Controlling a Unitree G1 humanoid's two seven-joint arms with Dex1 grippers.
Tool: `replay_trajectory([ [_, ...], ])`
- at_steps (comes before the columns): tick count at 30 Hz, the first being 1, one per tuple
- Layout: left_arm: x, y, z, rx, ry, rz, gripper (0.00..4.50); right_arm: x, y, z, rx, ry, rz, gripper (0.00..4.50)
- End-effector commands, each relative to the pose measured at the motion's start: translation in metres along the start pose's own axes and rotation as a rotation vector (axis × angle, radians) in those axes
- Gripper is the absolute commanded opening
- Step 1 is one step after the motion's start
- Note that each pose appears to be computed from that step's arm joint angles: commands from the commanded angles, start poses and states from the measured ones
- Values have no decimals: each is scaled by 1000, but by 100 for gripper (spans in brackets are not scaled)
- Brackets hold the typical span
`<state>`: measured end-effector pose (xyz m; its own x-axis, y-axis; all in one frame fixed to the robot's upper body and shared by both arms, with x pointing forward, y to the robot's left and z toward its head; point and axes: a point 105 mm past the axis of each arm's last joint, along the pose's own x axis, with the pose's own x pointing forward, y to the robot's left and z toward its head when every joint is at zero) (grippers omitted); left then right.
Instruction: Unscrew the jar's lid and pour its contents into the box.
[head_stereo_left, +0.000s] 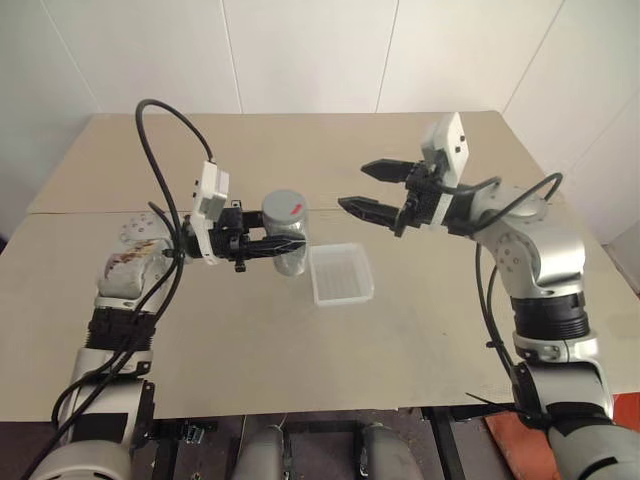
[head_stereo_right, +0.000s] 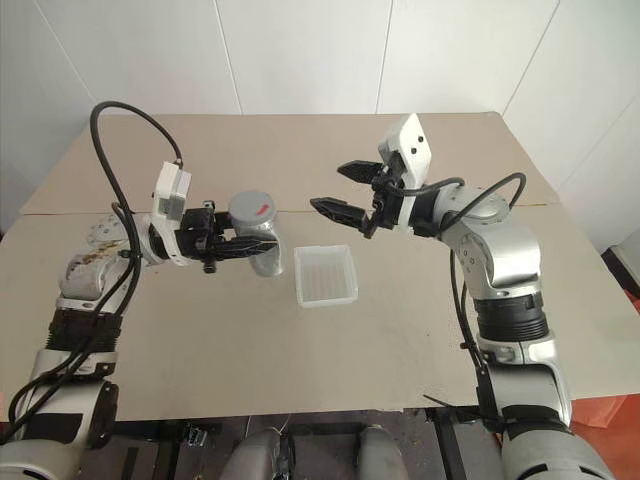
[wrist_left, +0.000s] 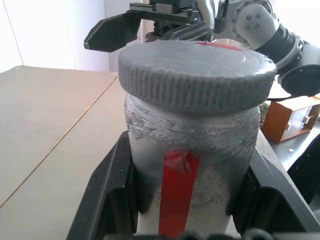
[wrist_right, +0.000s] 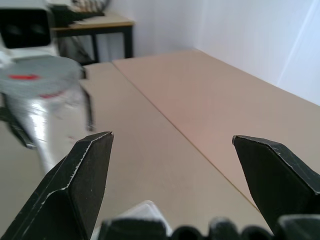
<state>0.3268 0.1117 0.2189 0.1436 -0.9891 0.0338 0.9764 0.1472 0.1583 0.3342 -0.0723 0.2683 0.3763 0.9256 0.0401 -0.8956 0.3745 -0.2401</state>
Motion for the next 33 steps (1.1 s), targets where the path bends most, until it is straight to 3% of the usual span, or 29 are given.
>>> replay_trajectory([
  [1, 11, 4, 6, 43, -16, -7, 192, 9, 34, 32, -60, -97, 144, 448],
  [6, 23, 6, 6, 45, -36, -20, 192, 36, 46, 30, -110, -53, 100, 448],
  [13, 27, 4, 9, 63, -39, -45, 192, 57, 29, 20, -129, -10, -35, 448],
  [26, 6, 0, 14, 94, -5, -15, 192, 5, -2, 24, -65, -49, -110, 448],
  [33, 4, -1, 13, 93, 2, -11, 192, -6, -3, 21, -67, -34, -105, 448],
])
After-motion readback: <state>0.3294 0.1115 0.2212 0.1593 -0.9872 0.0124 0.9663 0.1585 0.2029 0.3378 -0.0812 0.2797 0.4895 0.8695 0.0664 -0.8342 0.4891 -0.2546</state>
